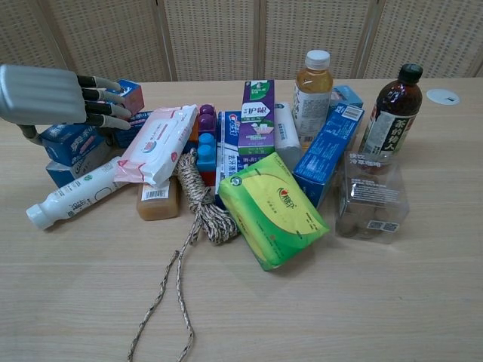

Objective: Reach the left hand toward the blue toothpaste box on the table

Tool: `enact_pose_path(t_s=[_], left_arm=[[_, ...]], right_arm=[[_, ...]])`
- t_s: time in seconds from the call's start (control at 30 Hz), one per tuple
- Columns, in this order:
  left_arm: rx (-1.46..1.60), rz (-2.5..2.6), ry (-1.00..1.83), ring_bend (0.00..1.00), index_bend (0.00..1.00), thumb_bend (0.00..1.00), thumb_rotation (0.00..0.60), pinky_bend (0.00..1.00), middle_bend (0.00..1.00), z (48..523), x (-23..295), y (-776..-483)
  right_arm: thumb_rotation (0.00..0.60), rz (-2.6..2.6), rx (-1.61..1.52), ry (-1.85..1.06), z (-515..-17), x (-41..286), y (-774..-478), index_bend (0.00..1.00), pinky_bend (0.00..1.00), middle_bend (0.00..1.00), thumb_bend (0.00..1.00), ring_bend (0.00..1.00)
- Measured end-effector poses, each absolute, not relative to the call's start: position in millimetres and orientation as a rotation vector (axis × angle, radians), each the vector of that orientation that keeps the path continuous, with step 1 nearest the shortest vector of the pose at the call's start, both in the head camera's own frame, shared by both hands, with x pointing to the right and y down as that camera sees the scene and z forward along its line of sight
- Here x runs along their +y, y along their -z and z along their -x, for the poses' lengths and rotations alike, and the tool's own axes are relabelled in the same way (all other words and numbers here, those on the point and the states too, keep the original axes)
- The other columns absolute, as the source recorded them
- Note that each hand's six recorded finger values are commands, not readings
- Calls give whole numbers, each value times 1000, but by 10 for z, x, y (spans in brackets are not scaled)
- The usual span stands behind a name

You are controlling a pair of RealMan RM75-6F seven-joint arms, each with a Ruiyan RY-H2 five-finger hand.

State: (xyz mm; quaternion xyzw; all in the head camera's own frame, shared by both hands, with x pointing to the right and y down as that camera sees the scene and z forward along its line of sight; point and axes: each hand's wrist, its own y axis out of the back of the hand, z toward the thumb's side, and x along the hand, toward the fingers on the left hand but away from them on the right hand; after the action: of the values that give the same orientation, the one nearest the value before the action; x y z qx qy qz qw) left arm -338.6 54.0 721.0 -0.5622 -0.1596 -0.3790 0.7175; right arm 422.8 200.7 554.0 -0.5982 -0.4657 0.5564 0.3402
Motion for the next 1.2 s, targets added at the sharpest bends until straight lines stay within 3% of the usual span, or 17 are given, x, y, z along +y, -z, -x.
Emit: enact_pose_path(t_s=[0.07, 0.13, 0.23, 0.63, 1.2], left_arm=[[-341, 1248, 822, 459, 624, 29, 600, 431, 512, 3360, 559, -7196], [-328, 1250, 805, 553, 738, 61, 600, 511, 634, 3337, 577, -7175], [-304, 1252, 780, 593, 801, 88, 600, 550, 701, 3311, 600, -7138], [-150, 1264, 703, 605, 808, 92, 600, 568, 711, 3226, 587, -6859], [191, 1249, 490, 605, 801, 91, 600, 572, 699, 2870, 459, -5783]], right_arm=[[600, 1558, -1215, -1446, -4232, 2005, -5535, 0, 0, 0, 0, 0], [600, 1559, -1217, -1445, -4235, 2002, -5532, 0, 0, 0, 0, 0], [600, 1562, -1211, -1446, -4231, 2006, -5538, 0, 0, 0, 0, 0], [600, 1574, -1199, -1442, -4200, 2021, -5546, 0, 0, 0, 0, 0], [600, 1600, -1218, -1390, -4135, 2032, -5441, 0, 0, 0, 0, 0]])
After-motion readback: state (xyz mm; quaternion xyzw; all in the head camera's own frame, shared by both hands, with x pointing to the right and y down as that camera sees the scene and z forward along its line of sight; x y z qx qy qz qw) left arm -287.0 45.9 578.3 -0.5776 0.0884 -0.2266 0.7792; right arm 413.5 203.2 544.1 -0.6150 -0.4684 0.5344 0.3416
